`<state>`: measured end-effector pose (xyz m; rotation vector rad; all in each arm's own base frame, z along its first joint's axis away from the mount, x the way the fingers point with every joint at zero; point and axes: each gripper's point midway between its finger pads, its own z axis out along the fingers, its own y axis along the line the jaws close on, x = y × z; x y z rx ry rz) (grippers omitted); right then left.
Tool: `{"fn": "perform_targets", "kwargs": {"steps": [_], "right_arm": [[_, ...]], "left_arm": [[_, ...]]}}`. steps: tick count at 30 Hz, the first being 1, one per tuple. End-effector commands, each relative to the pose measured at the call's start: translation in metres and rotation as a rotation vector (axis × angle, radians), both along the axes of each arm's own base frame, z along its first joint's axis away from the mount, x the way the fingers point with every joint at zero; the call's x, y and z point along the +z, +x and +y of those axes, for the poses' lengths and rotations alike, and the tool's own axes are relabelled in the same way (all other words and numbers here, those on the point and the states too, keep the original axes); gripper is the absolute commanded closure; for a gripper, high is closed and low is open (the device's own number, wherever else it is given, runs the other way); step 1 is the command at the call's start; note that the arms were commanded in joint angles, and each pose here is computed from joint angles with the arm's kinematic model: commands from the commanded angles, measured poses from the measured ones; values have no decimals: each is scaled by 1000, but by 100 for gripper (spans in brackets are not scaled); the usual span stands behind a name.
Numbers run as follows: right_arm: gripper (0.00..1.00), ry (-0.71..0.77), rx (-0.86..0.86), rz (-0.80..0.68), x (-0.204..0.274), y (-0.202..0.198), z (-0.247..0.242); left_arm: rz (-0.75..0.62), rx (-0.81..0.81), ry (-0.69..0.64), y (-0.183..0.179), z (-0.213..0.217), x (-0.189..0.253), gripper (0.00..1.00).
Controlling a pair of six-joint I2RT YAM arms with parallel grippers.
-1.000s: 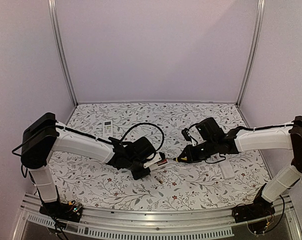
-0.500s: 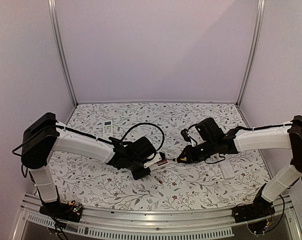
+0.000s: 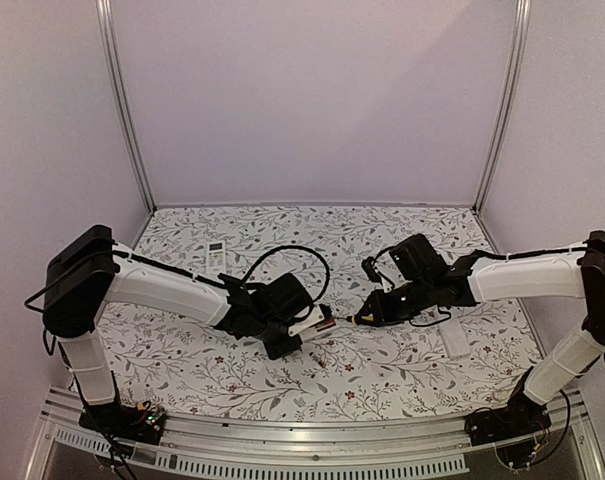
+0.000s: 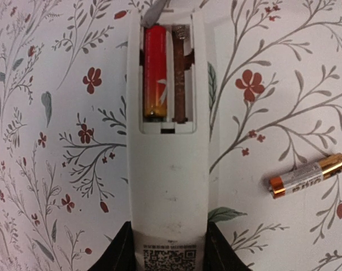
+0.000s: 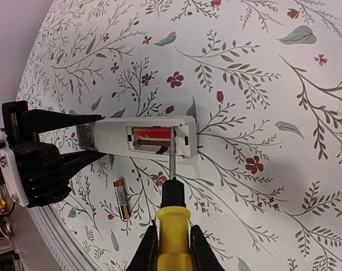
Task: Unload the batteries from the remote control
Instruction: Remove the battery from the remote control without the battery cover.
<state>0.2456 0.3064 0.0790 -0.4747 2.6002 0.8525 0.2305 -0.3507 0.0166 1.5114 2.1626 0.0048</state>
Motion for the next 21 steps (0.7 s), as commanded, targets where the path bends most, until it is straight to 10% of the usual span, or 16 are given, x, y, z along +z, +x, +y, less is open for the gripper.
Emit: {"fn": "perform_targets", "kwargs": {"steps": [1, 21], "right_arm": [[100, -43, -31, -13, 2, 3, -8], [100, -35, -10, 5, 1, -2, -7]], "left_arm": [[90, -63, 77, -27, 5, -32, 88], [94, -66, 81, -28, 5, -34, 89]]}}
